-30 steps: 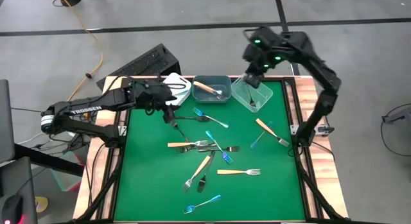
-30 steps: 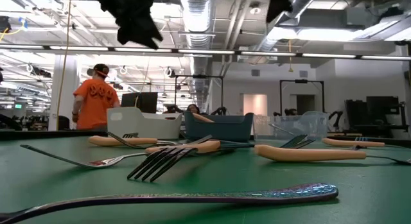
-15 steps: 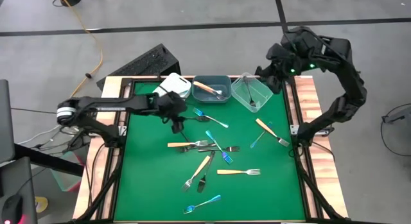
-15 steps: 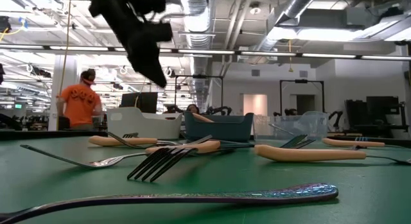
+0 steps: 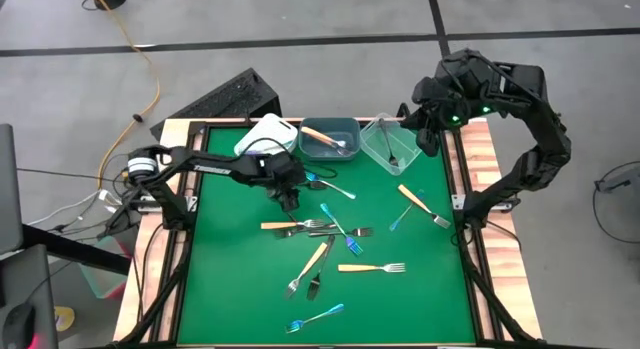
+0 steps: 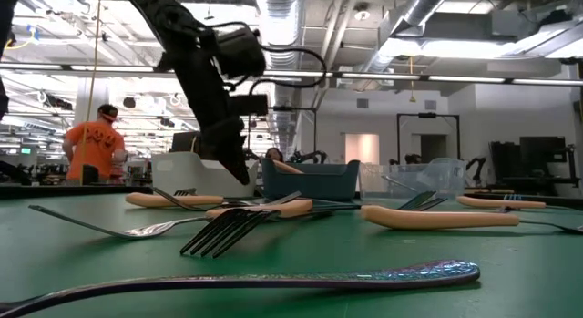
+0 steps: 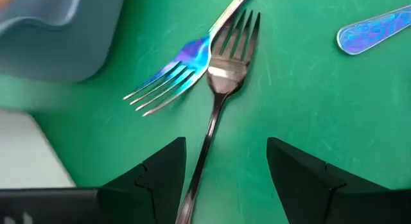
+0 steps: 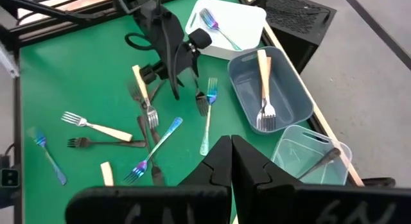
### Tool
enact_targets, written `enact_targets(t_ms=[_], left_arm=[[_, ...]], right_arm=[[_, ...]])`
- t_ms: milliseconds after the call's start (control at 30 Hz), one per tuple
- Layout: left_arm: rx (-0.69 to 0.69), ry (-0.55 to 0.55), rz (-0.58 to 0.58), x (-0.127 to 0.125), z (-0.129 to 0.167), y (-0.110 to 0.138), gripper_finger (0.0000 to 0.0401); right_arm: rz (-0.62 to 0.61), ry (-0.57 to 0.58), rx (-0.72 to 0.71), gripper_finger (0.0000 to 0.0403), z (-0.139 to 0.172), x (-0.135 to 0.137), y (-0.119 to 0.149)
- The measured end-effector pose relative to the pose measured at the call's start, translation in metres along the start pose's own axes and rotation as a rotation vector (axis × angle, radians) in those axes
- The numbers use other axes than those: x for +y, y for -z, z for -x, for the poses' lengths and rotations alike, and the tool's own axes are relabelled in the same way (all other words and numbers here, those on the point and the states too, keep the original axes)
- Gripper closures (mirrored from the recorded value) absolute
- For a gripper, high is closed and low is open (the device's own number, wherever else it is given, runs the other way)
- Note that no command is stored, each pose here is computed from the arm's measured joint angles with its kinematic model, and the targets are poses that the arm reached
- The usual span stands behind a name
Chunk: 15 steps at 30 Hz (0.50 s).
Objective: Sort silverware by color (type)
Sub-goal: Put the black fork into the transparent bin
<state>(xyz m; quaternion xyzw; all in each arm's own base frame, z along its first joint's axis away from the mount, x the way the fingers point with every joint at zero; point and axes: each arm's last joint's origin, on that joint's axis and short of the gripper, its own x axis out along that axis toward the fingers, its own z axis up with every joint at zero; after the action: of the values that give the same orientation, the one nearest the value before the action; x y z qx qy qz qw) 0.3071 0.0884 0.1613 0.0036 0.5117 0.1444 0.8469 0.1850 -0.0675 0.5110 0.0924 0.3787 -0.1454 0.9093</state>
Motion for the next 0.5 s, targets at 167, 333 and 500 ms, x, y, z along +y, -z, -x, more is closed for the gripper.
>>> enact_targets(t_ms=[167, 333, 500], left_arm=[[-0.002, 0.001, -0.005, 0.002, -0.018, 0.000, 0.0199], [0.007, 0.032, 0.018, 0.009, -0.031, 0.003, 0.0199], [0.022, 0.066, 0.037, 0.017, -0.041, 0.006, 0.0206]], right_arm=[[0.002, 0.001, 0.001, 0.0385, 0.000, 0.000, 0.000], [0.006, 0.000, 0.001, 0.0385, 0.000, 0.001, 0.000], [-0.007, -0.001, 0.001, 0.0385, 0.000, 0.001, 0.000]])
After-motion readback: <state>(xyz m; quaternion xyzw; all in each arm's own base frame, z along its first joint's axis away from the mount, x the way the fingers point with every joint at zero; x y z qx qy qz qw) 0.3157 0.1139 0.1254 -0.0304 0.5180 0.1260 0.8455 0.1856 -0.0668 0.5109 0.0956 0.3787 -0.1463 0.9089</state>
